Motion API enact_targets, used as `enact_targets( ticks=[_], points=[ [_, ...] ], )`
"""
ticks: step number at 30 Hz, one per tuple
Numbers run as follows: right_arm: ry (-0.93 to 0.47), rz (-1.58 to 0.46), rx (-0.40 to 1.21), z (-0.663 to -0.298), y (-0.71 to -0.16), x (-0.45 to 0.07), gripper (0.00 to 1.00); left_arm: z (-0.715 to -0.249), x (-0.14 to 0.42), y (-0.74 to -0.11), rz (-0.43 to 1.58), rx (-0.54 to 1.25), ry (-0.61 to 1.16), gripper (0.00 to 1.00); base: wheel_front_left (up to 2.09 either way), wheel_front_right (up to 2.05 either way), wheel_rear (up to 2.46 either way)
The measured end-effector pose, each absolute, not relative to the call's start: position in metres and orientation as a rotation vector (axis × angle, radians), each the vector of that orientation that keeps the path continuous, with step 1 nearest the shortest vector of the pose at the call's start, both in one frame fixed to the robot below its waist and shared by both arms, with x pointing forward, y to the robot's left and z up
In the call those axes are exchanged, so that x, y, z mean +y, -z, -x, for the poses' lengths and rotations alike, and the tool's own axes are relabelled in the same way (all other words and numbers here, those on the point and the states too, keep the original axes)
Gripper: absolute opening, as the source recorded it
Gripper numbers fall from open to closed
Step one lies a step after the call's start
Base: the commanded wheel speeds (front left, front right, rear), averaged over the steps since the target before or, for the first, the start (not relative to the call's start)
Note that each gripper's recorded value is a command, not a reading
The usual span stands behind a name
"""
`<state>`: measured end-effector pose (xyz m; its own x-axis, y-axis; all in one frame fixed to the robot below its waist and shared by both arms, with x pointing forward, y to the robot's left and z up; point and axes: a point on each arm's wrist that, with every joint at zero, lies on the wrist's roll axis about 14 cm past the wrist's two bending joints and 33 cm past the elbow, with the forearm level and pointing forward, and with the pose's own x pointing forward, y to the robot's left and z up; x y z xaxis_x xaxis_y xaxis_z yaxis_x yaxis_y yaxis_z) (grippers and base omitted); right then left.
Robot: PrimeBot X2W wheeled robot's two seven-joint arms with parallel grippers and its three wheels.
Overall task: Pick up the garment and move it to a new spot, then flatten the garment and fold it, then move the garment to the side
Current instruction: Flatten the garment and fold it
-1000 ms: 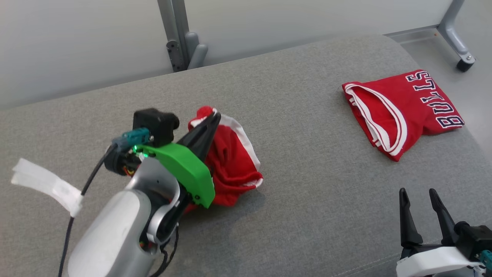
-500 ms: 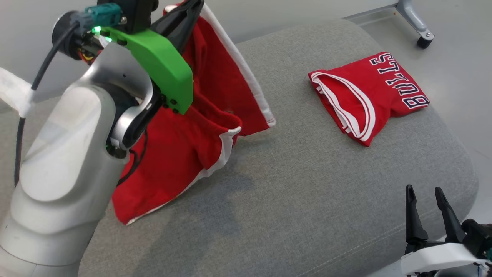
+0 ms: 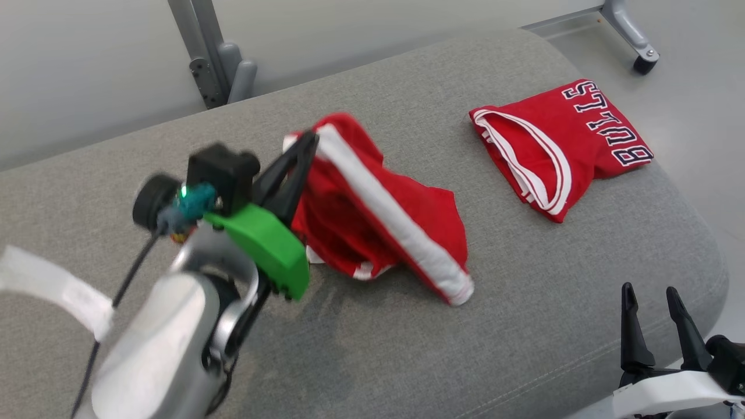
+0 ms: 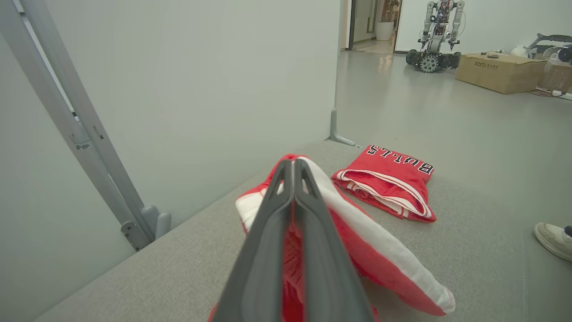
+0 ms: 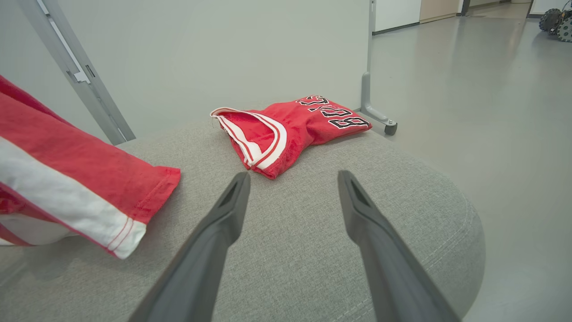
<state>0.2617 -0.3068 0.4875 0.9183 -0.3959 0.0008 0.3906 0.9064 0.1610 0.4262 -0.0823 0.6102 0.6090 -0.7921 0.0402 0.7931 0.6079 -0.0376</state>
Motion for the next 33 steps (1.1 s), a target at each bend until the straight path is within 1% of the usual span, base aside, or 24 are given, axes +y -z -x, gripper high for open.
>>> enact_targets(
  ticks=[3, 5, 6, 10, 13, 14, 18, 20, 27, 31, 33],
  points=[
    [0.387, -0.155, -0.021, -0.266, -0.484, -0.302, 1.0, -0.403, -0.057, -0.549, 0.095, 0.131, 0.844, 0.0, 0.0, 0.0, 0.0],
    [0.368, -0.153, -0.014, -0.27, -0.483, -0.298, 1.0, -0.39, -0.039, -0.518, 0.094, 0.191, 0.783, 0.0, 0.0, 0.0, 0.0],
    [0.368, -0.153, -0.014, -0.27, -0.483, -0.298, 1.0, -0.39, -0.039, -0.518, 0.094, 0.191, 0.783, 0.0, 0.0, 0.0, 0.0],
    [0.32, -0.143, -0.011, -0.284, -0.483, -0.287, 1.0, -0.371, 0.001, -0.469, 0.092, 0.269, 0.634, 0.0, 0.0, 0.0, 0.0],
    [0.275, -0.13, -0.003, -0.295, -0.482, -0.276, 1.0, -0.363, 0.023, -0.449, 0.124, 0.277, 0.539, 0.0, 0.0, 0.0, 0.0],
    [0.256, -0.124, 0.002, -0.299, -0.481, -0.271, 1.0, -0.361, 0.03, -0.445, 0.134, 0.274, 0.509, 0.12, 0.0, 0.0, 0.0],
    [0.203, -0.109, 0.008, -0.313, -0.48, -0.258, 1.0, -0.354, 0.048, -0.428, 0.195, 0.288, 0.406, 0.36, 0.0, 0.0, 0.0],
    [0.175, -0.103, 0.012, -0.319, -0.479, -0.25, 1.0, -0.349, 0.049, -0.422, 0.23, 0.304, 0.386, 0.37, 0.0, 0.0, 0.0],
    [0.099, -0.097, 0.018, -0.336, -0.477, -0.229, 1.0, -0.332, 0.033, -0.415, 0.325, 0.328, 0.401, 0.27, 0.0, 0.0, 0.0],
    [0.072, -0.1, 0.021, -0.339, -0.476, -0.221, 1.0, -0.321, 0.011, -0.416, 0.324, 0.335, 0.489, 0.31, 0.0, 0.0, 0.0],
    [0.066, -0.101, 0.021, -0.339, -0.476, -0.219, 1.0, -0.318, 0.003, -0.415, 0.331, 0.342, 0.511, 0.36, 0.0, 0.0, 0.0]
  ],
)
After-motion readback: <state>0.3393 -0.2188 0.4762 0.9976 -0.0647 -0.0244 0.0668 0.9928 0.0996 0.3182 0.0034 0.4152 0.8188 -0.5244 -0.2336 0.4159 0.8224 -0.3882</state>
